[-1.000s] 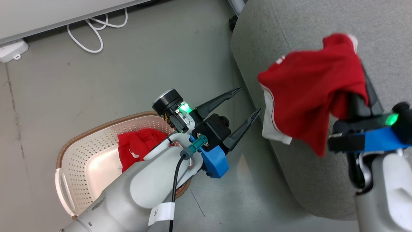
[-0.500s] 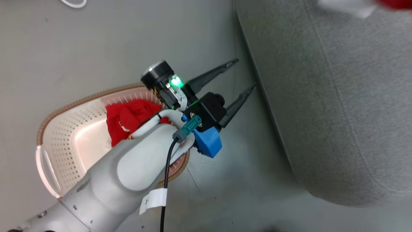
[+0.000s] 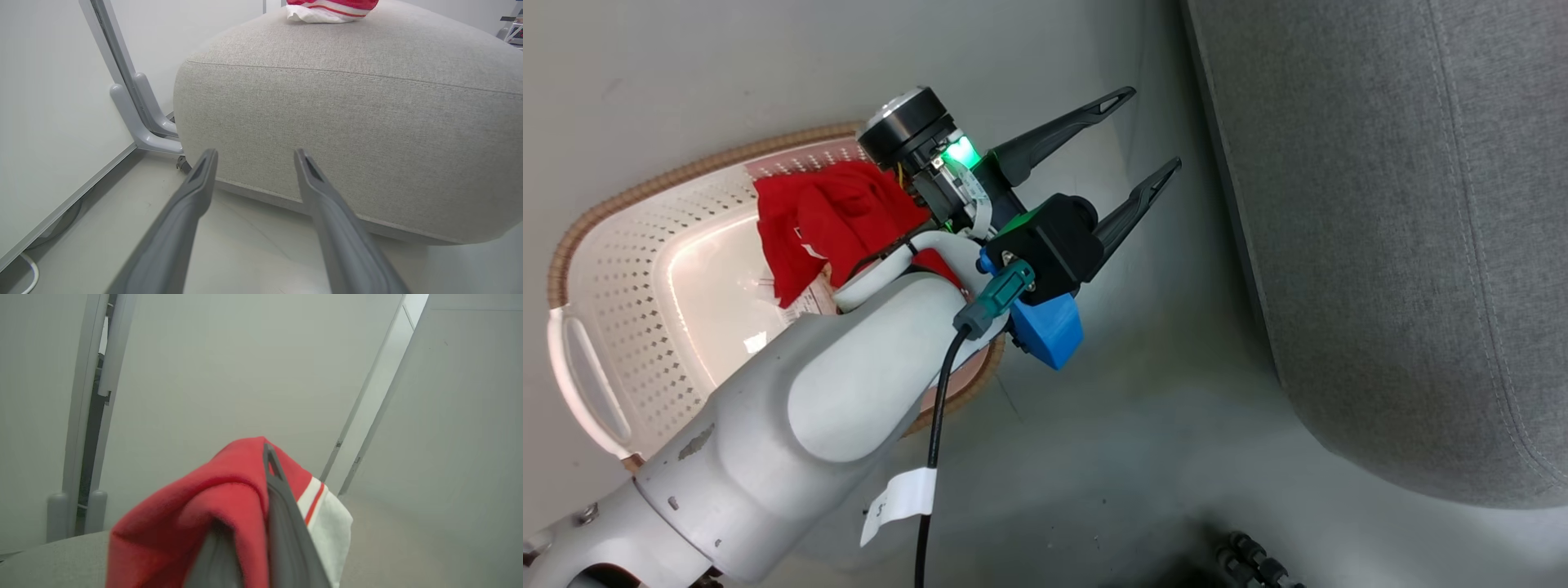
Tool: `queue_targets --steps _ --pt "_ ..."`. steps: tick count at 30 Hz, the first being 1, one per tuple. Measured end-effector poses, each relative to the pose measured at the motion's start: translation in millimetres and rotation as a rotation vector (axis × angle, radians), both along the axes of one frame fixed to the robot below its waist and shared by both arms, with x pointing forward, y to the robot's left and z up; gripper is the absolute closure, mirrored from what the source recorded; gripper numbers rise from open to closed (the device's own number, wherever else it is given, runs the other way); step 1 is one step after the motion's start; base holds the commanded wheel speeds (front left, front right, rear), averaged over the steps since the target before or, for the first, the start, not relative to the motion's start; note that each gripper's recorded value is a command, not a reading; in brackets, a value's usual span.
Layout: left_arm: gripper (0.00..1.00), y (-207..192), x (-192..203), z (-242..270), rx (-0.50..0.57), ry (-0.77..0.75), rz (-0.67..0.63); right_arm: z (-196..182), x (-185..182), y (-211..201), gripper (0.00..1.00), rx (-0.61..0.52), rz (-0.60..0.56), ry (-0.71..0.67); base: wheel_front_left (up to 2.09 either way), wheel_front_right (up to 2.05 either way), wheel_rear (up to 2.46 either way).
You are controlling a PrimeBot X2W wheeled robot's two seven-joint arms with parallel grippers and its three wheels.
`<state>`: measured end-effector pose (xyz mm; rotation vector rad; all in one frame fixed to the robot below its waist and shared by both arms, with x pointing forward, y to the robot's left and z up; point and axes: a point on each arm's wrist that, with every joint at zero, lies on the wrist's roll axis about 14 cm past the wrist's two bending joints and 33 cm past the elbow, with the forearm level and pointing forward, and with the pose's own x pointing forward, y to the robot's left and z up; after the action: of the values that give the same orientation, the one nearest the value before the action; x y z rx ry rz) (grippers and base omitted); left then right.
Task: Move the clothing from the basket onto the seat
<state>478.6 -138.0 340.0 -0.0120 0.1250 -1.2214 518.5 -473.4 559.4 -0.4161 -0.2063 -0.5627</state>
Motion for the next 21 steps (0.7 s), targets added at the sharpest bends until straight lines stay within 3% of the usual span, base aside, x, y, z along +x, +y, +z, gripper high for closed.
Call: queue_targets --steps 14,21 --pt "0.0 -1.0 -0.8 -8.7 -0.004 0.015 -0.007 -119.6 -38.1 2.1 1.0 0.207 -0.098 0.226 0.0 0.0 0.0" --pt "0.0 0.9 0.5 -7.9 -0.001 0.014 -0.001 -149.7 -49.5 7.0 1.0 0.284 -0.115 0.279 0.0 0.0 0.0"
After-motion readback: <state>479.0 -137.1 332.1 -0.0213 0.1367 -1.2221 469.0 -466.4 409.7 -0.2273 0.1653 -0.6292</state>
